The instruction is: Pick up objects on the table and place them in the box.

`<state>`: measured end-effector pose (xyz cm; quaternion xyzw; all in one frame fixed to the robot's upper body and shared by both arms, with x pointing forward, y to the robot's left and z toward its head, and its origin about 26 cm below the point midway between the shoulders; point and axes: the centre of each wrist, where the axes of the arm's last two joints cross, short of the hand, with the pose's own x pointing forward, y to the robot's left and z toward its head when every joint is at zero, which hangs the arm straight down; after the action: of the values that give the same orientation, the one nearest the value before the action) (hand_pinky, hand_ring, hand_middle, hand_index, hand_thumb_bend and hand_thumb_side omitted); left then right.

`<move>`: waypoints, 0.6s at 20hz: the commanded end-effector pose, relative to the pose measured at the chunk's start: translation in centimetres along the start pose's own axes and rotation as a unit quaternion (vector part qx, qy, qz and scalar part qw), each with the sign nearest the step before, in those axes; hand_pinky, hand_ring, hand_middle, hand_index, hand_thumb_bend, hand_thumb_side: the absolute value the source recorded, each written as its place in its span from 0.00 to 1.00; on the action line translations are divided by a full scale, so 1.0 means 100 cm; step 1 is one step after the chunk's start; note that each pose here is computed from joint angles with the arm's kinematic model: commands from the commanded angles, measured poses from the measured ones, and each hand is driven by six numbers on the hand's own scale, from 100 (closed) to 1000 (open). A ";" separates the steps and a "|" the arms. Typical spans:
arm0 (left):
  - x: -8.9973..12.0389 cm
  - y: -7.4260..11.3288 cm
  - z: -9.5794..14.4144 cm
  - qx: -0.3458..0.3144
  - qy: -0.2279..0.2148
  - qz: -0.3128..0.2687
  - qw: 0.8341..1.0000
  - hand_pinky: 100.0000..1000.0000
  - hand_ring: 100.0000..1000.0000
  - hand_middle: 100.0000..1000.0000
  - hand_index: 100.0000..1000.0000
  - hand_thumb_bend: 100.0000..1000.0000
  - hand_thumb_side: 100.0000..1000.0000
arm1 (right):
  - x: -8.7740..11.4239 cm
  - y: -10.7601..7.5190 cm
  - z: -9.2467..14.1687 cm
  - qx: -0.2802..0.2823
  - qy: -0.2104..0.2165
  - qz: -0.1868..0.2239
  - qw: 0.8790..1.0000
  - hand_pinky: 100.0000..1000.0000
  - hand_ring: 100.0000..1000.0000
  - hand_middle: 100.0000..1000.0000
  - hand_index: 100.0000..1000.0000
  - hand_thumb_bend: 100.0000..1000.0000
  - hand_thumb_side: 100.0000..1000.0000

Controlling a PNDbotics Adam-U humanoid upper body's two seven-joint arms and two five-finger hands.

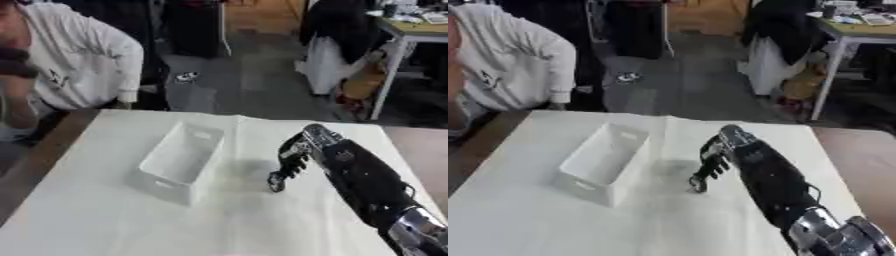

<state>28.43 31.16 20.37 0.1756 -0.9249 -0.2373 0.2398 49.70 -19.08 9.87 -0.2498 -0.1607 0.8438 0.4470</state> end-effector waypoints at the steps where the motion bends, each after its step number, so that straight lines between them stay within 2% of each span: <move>1: 0.004 0.004 -0.007 -0.002 -0.014 -0.002 1.000 0.76 0.58 0.68 0.70 0.15 0.75 | -0.007 -0.017 0.015 0.005 -0.001 0.022 1.000 0.68 0.56 0.49 0.57 0.27 1.00; 12: 0.004 0.004 -0.007 -0.001 -0.014 -0.001 1.000 0.76 0.58 0.68 0.70 0.15 0.75 | -0.004 -0.009 0.009 0.012 0.010 0.016 1.000 0.68 0.55 0.49 0.56 0.28 1.00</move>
<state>28.43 31.15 20.37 0.1734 -0.9253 -0.2367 0.2402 49.63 -19.17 9.69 -0.2566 -0.1452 0.8426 0.4507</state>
